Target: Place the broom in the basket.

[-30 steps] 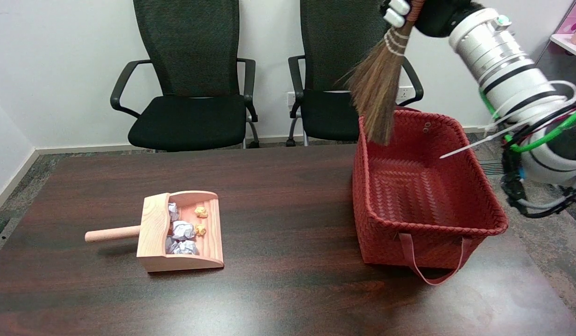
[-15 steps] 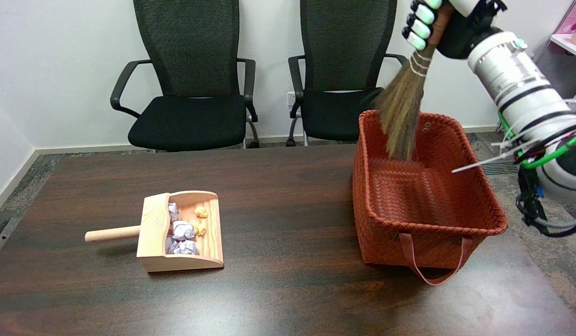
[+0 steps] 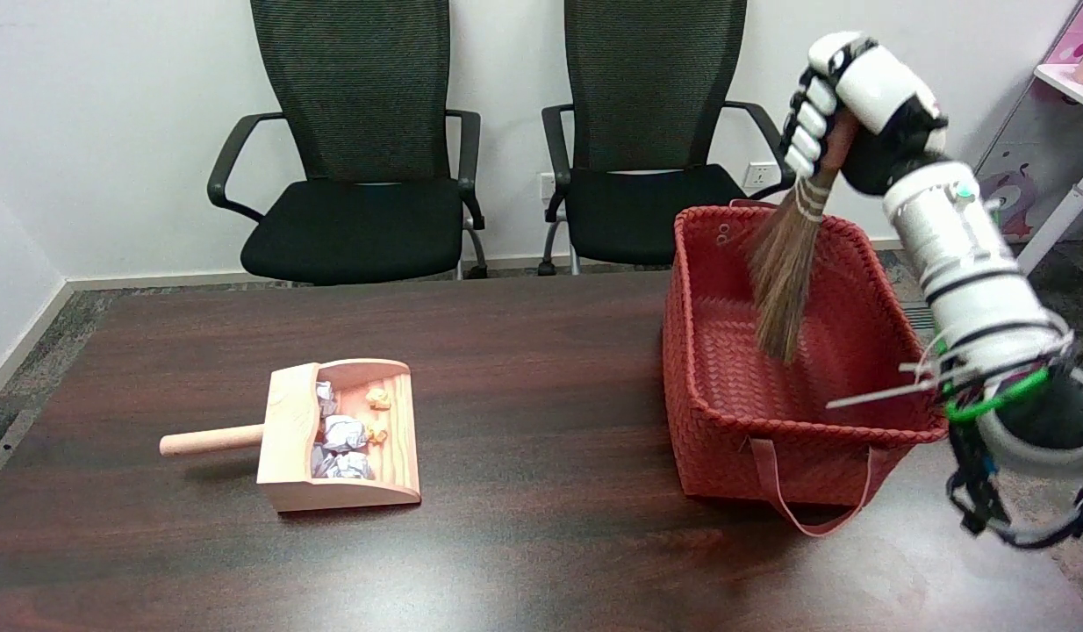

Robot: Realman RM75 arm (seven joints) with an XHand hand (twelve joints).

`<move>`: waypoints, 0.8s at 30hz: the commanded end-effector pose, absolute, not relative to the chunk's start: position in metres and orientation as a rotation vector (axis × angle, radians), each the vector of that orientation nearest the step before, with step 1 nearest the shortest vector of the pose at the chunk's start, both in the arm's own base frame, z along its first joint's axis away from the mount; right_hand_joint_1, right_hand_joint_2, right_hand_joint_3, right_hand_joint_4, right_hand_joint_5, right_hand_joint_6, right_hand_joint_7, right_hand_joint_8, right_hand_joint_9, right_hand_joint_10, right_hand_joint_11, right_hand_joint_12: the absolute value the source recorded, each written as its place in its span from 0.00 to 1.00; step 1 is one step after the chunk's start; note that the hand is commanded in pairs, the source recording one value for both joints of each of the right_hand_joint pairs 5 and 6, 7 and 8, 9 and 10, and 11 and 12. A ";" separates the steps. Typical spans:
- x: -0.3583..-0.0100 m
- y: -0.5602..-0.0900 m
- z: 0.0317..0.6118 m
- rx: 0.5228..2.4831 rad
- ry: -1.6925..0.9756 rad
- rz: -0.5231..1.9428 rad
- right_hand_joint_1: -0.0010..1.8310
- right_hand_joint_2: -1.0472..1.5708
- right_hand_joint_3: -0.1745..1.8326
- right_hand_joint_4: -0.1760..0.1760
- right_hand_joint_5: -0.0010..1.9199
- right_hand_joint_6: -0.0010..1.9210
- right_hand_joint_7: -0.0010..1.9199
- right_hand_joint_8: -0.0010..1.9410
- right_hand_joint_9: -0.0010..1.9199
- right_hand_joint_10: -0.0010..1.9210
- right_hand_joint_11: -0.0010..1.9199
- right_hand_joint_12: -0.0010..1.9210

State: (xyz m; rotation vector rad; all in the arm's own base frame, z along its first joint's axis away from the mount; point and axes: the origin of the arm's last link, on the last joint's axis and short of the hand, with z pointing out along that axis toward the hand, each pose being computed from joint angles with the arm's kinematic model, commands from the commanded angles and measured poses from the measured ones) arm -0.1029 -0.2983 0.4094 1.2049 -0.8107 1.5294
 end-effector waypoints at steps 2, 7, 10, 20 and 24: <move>-0.180 -0.260 0.356 1.166 -0.837 1.570 0.39 1.00 0.96 0.58 1.00 1.00 1.00 0.99 1.00 1.00 1.00 1.00; -0.193 -0.264 0.350 1.192 -0.846 1.523 0.39 1.00 0.96 0.58 1.00 1.00 1.00 0.99 1.00 1.00 1.00 1.00; -0.206 -0.268 0.351 1.192 -0.860 1.468 0.39 1.00 0.95 0.59 1.00 1.00 1.00 0.99 1.00 1.00 1.00 1.00; -0.220 -0.283 0.350 1.296 -0.825 1.342 0.40 1.00 0.93 0.60 1.00 1.00 1.00 0.99 1.00 1.00 1.00 1.00; -0.221 -0.289 0.347 1.340 -0.826 1.302 0.40 1.00 0.94 0.62 1.00 1.00 1.00 0.99 1.00 1.00 1.00 1.00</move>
